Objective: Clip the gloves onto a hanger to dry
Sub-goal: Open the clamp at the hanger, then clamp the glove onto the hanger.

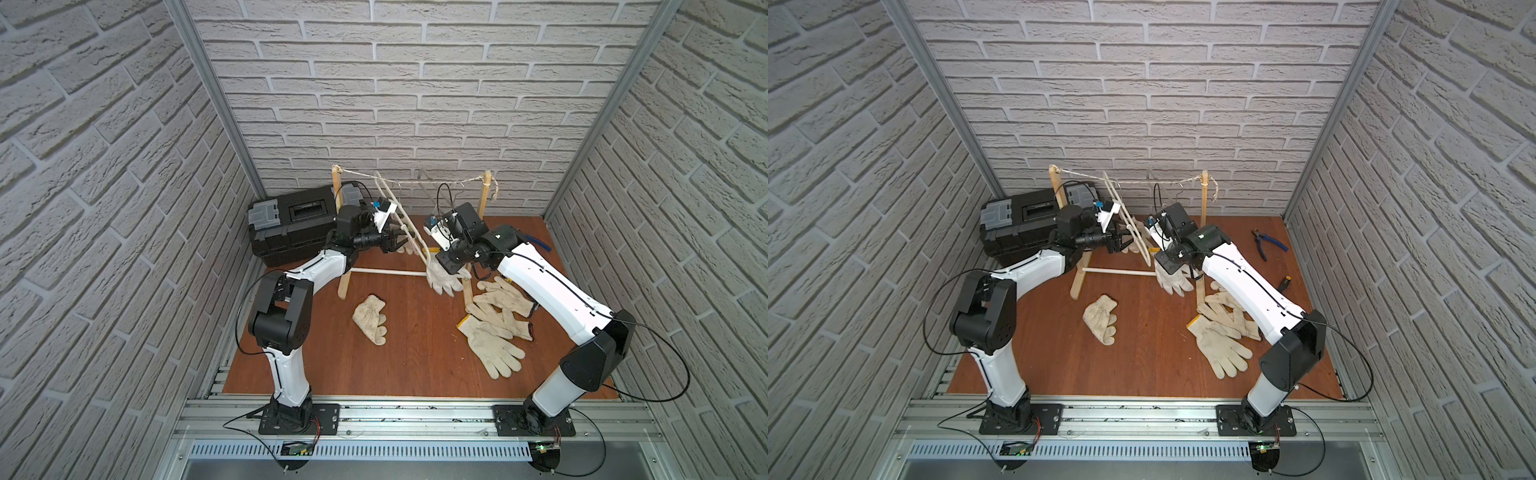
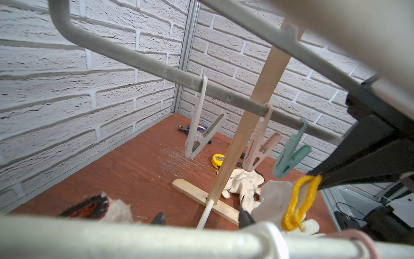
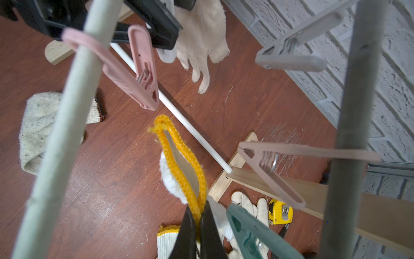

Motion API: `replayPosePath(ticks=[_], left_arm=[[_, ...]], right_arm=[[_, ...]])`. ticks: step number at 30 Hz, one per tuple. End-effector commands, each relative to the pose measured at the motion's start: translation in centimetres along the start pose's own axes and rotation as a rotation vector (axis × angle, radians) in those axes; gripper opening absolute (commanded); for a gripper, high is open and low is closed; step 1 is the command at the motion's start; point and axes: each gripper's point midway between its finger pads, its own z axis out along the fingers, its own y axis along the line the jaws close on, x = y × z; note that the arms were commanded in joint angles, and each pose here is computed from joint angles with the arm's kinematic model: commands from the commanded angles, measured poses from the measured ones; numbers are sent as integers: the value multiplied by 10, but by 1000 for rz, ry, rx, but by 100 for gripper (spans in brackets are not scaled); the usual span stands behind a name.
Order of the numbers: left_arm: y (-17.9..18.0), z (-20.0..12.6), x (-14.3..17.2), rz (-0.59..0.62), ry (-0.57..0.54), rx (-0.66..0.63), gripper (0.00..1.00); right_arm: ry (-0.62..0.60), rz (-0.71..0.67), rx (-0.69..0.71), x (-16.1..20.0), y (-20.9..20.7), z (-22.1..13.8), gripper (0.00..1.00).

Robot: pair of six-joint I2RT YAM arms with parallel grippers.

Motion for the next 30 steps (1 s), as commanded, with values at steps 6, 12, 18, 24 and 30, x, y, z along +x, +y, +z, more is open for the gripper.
replayPosePath(ticks=[6, 12, 18, 24, 30], left_arm=[[-8, 3, -9, 34, -69, 50, 32], [-10, 1, -11, 32, -58, 53, 14], [-15, -5, -1, 36, -1, 56, 2], [-28, -14, 19, 53, 139, 81, 0], [-42, -27, 36, 53, 273, 95, 1]], right_arm=[[-17, 10, 29, -6, -9, -11, 4], [-16, 18, 19, -6, -7, -10, 4], [7, -24, -3, -1, -2, -2, 4], [32, -129, -72, 3, 12, 12, 4], [14, -216, -209, 5, 39, 26, 4]])
